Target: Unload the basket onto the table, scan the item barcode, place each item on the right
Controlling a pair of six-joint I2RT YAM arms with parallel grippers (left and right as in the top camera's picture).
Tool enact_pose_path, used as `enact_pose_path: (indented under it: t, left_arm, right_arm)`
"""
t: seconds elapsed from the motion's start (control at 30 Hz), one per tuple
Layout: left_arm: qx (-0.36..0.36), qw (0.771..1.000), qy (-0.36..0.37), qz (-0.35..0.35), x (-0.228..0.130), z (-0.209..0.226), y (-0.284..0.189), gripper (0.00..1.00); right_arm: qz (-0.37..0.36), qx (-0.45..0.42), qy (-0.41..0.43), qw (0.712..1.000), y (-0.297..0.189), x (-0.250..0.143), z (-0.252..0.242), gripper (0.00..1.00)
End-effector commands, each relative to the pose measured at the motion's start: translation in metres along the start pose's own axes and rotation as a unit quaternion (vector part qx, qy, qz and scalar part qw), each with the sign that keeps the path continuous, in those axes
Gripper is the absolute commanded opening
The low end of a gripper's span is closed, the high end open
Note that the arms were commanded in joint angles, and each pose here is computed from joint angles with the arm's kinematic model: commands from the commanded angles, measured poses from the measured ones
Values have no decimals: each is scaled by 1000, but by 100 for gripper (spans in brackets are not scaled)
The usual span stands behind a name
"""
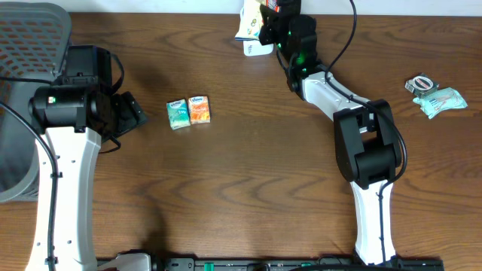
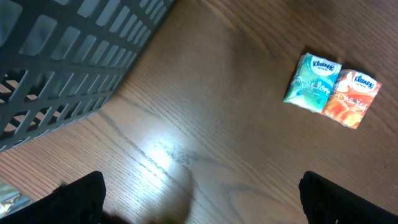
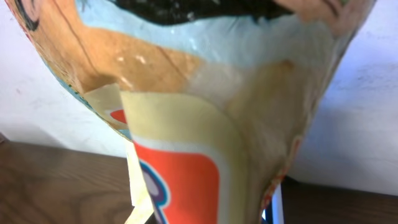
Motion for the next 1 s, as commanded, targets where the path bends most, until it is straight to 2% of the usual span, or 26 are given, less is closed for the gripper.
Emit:
enact_pose_path:
  t: [0.0,0.13,0.3,0.57,0.77,0.97]
  left_arm:
    - [6,1000,-6,0,1,2,1,98]
    - [6,1000,-6,0,1,2,1,98]
    - [6,1000,-6,0,1,2,1,98]
    - [6,1000,-6,0,1,2,1,98]
    - [6,1000,-6,0,1,2,1,98]
    - [6,1000,-6,0,1,2,1,98]
  right_arm:
    - [-16,13,1,1000,-1,19,3,1]
    - [-21,5,-9,1000,-3,26,-6,1]
    - [-17,-26,-6,999,-18,56,-32,1]
    - [57,-150,-21,987,-88,117,-101,1]
    - [119,-319,4,940,-171,140,-174,1]
    - [207,-431,52,877,-245,119,-238,1]
Point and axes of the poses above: each gripper's point midway between its finger pads, its own y axis out along the fingers, its own z axis along the line the jaws close on, x = y × z, the point moved 5 cm from there along -y, back along the fingers, and after that the axes turned 2 degrees about y, right-handed, at the moved point
